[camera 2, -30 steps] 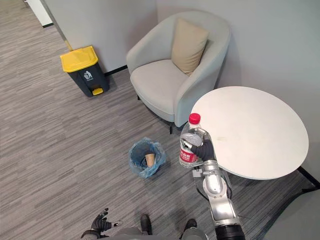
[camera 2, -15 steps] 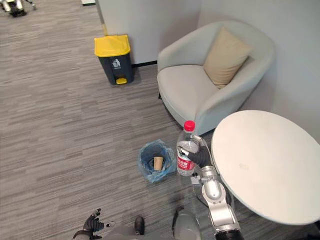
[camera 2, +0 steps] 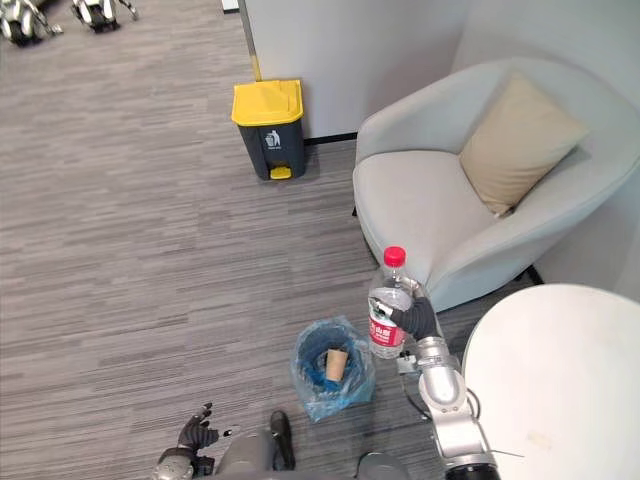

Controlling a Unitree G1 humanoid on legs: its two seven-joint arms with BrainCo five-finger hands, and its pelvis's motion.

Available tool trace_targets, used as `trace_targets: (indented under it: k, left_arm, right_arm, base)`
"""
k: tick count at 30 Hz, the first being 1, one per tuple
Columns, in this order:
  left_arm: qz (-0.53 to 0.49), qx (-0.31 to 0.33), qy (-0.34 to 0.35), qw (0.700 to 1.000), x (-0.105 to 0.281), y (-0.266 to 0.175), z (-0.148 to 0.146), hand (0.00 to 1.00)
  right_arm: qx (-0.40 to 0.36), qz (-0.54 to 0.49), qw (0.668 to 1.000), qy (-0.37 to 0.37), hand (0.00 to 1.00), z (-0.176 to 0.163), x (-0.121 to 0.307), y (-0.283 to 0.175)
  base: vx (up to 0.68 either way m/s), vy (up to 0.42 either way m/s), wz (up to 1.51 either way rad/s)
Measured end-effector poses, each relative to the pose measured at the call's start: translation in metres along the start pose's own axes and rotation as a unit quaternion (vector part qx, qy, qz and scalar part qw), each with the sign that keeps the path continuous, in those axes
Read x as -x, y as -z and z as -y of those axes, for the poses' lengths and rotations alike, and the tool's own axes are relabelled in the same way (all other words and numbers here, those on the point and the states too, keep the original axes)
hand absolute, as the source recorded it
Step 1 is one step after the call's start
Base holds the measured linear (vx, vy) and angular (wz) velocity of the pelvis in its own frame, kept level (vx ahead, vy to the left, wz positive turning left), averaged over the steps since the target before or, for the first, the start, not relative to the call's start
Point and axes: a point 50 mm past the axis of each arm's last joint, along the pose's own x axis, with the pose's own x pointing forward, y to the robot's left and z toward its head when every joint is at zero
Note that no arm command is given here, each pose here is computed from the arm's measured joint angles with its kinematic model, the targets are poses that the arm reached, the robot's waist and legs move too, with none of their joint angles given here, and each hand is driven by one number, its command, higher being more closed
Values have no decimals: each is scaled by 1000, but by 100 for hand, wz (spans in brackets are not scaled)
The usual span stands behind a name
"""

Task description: Gather rubbish on tea table into small bin, then transfer packed bag to large trash can.

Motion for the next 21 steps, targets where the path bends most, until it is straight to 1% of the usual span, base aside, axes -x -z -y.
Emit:
trace_targets:
  k: [6,13,16,19,21]
  left_arm:
    - [-6,-1,0,1000,2,4,0,0]
    - [-17,0,5,1000,5,11,3,0]
    - [10,3,1,1000,-3,-8,2,0]
    - [46,19,-6,999,-12,-35,-1,0]
    - [71,30,-17,997,-17,-54,-5,0]
  right_arm:
    - [-11,5,1000,-25,100,-16,-2,-3]
    - [16,-11,999,-48,100,-22,-6,6]
    - [43,26,996,-68,100,-23,-28,-8]
    - [64,94,991,-75,100,-25,-57,-41]
    - [74,127,986,-78,100,-28,-68,-58]
  base:
    - [72,58,-1]
    - [-78,-21,-16]
    - [-192,23,-11]
    - [-223,19,-3]
    - [-209,3,5]
